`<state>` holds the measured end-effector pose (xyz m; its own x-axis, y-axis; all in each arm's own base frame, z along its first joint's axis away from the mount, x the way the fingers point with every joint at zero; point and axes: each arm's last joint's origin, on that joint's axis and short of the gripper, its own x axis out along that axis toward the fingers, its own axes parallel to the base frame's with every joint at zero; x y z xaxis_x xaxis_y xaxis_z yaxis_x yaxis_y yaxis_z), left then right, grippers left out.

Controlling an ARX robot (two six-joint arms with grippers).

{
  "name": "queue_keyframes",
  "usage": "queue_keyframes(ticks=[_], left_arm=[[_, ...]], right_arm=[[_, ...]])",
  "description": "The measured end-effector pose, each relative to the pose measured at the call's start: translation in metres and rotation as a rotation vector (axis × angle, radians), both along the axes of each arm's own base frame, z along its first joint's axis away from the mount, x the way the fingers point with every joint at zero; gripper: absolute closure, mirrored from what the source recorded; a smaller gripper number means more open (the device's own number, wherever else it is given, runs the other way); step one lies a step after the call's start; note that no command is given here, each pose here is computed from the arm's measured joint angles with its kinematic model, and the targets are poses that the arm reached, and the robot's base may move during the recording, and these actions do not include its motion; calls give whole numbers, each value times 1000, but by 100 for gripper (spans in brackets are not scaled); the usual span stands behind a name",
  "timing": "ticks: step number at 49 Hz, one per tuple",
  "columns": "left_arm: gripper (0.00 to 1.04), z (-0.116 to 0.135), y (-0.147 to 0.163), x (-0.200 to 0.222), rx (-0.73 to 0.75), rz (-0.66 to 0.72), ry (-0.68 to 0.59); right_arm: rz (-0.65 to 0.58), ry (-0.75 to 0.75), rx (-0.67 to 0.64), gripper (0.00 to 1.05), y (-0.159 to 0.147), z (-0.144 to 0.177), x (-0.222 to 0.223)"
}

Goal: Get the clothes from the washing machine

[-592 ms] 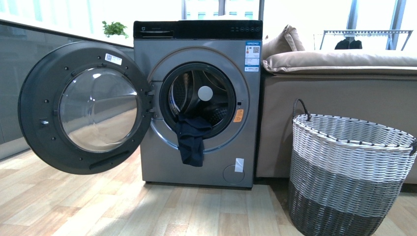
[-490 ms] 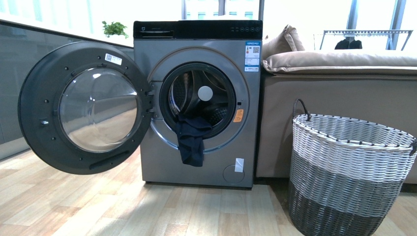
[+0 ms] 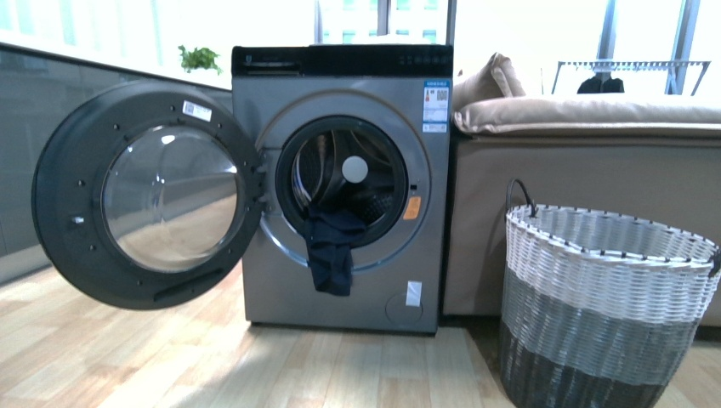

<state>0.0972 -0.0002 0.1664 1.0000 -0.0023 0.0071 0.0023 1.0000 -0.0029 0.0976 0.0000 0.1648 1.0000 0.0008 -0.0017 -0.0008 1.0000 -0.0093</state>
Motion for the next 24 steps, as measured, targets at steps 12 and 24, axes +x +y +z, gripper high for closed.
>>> queue_keyframes(ticks=[12,24], left_arm=[[7,0,0,0,0,0,0],[7,0,0,0,0,0,0]], right_arm=[[0,0,0,7,0,0,0],[0,0,0,7,0,0,0]])
